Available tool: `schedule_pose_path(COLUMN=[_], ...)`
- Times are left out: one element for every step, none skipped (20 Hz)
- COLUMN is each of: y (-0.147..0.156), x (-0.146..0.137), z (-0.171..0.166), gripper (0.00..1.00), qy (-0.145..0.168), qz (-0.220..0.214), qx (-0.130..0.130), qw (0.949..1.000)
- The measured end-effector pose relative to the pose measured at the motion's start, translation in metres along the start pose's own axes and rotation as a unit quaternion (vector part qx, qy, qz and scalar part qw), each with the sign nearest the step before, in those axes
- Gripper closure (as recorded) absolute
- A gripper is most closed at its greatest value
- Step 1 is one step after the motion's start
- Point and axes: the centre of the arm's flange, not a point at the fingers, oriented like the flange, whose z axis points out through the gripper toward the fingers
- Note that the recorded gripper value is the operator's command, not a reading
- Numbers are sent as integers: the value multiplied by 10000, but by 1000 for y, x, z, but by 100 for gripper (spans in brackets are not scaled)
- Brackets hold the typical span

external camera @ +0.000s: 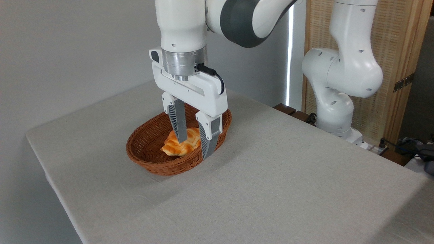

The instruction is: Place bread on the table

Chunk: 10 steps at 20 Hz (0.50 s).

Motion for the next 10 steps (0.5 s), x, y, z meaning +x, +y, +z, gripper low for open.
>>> schedule_pose_path(y=[4, 4, 5, 6, 6, 6, 6, 6, 6, 6], x=[3, 2, 1, 0, -1, -1, -1, -1, -1, -1], z=[0, 1, 2, 3, 4, 4, 4, 4, 4, 4], gripper=[0, 0, 0, 0, 0, 0, 0, 0, 0, 0], qy=[-64, -98, -161, -194, -216, -224, -224, -225, -225, -226], qz=[99, 98, 97, 97, 97, 96, 96, 96, 96, 96], qx=[74, 48, 1, -25, -43, -48, -49, -49, -49, -50], qw=[9999, 9999, 9998, 9998, 9997, 9997, 9997, 9997, 9997, 9997])
